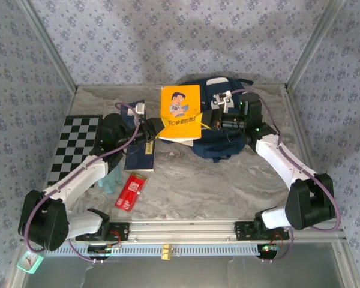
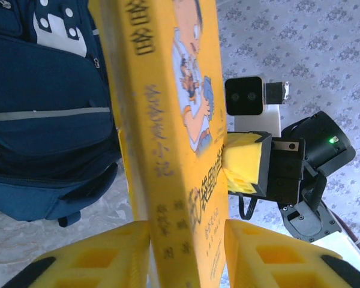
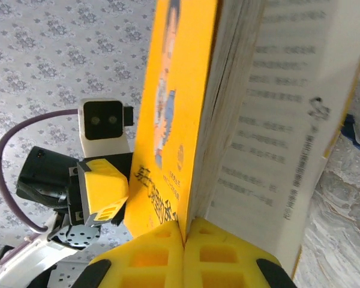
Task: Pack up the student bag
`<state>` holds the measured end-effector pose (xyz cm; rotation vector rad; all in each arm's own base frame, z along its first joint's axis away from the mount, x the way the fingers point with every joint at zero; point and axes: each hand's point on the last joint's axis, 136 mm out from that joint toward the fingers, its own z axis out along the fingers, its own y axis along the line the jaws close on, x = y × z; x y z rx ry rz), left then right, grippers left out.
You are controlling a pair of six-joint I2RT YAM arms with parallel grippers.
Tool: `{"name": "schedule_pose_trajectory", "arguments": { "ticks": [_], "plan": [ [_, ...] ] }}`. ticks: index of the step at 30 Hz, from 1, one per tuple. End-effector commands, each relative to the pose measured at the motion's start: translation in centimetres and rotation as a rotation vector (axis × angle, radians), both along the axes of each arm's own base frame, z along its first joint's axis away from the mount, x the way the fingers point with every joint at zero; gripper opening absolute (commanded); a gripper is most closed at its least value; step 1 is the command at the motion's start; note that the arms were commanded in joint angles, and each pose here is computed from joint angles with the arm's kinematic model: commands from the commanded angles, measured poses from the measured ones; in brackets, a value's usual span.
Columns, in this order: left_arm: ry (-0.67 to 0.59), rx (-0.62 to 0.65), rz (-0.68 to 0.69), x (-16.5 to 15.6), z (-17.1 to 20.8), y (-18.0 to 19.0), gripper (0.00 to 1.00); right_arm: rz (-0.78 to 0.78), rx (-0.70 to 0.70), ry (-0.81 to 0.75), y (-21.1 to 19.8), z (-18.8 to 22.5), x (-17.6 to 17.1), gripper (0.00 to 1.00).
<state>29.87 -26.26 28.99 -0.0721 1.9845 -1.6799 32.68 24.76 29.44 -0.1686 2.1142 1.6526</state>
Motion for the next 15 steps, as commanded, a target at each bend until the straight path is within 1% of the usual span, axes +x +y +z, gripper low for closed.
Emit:
{"name": "schedule_pose_trajectory", "arguments": {
  "ticks": [1,4,6,7,8,10,11,12,13,14,15],
  "plan": [
    [-0.120,-0.058,-0.074,-1.0,4.1,-1.4,0.30,0.089,-0.001,-0.094,0.7,1.7,-1.0,0.00],
    [-0.119,-0.058,-0.071,-0.8,4.1,-1.6,0.22,0.089,-0.026,-0.086,0.6,1.2,-1.1,0.00],
    [-0.120,-0.064,-0.066,-0.7,4.2,-1.8,0.13,0.087,-0.036,-0.078,0.4,0.8,-1.1,0.00],
    [-0.122,-0.067,-0.063,-0.6,4.3,-1.8,0.10,0.082,-0.042,-0.071,0.3,0.5,-1.1,0.03],
    [-0.121,-0.070,-0.057,-0.5,4.4,-1.8,0.07,0.074,-0.050,-0.061,0.1,0.2,-1.1,0.08],
    [-0.132,-0.079,-0.048,-0.4,4.7,-1.8,0.05,0.065,-0.056,-0.046,-0.3,-0.2,-1.2,0.22],
    [-0.137,-0.083,-0.046,-0.4,4.8,-1.9,0.02,0.057,-0.060,-0.034,-0.5,-0.5,-1.3,0.31],
    [-0.141,-0.087,-0.042,-0.3,5.1,-2.0,0.00,0.042,-0.064,-0.020,-0.9,-0.7,-1.3,0.43],
    [-0.147,-0.090,-0.040,-0.3,5.2,-2.0,0.00,0.030,-0.066,-0.004,-1.2,-1.0,-1.4,0.52],
    [-0.148,-0.096,-0.034,-0.2,5.4,-2.1,0.00,0.012,-0.063,0.012,-1.5,-1.2,-1.4,0.63],
    [-0.153,-0.103,-0.033,-0.2,5.5,-2.2,0.00,-0.002,-0.064,0.034,-1.8,-1.5,-1.5,0.72]
  ]
}}
